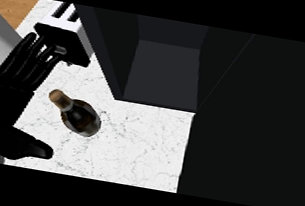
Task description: Pick up the wine, place it into the cabinet and close the cabinet
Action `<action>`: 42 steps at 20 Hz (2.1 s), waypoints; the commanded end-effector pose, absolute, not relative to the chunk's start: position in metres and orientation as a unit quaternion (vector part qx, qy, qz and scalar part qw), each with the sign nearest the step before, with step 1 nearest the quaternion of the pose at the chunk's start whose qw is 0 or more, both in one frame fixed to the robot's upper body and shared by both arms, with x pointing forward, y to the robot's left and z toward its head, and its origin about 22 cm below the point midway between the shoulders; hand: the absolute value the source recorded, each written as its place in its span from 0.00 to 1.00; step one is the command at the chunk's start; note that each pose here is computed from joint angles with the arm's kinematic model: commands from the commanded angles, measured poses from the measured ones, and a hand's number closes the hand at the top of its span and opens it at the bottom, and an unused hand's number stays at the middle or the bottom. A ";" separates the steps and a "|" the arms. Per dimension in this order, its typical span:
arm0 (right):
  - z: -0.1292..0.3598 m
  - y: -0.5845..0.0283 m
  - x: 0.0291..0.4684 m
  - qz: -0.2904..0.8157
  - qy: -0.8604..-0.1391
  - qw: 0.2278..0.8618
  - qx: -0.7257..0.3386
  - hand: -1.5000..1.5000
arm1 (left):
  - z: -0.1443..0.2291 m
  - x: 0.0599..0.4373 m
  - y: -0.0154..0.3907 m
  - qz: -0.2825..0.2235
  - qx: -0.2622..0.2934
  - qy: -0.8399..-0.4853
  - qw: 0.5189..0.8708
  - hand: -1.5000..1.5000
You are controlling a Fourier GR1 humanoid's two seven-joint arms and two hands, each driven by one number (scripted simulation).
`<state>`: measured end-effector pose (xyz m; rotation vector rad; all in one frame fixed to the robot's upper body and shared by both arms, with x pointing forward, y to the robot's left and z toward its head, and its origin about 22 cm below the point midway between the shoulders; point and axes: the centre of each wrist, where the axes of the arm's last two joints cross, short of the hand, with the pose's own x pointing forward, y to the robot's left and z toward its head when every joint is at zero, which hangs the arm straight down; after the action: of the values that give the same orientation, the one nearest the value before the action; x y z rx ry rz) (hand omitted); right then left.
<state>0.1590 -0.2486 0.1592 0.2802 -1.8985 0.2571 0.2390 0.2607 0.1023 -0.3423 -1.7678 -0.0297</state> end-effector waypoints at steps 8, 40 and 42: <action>0.162 -0.257 0.163 0.117 -0.808 0.566 0.118 0.00 | 0.036 0.238 0.299 -0.013 -0.118 -0.756 0.644 0.00; 0.154 -0.238 0.160 0.114 -0.808 0.565 0.123 0.00 | -0.075 0.268 0.331 -0.028 -0.126 -0.706 0.696 0.00; 0.176 -0.228 0.159 0.120 -0.807 0.565 0.120 0.00 | -0.097 0.273 0.323 -0.028 -0.127 -0.707 0.695 0.00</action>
<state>0.1611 -0.2369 0.1664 0.2864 -1.8940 0.2641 0.2721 0.3258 -0.0729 -0.2625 -1.5926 -0.0564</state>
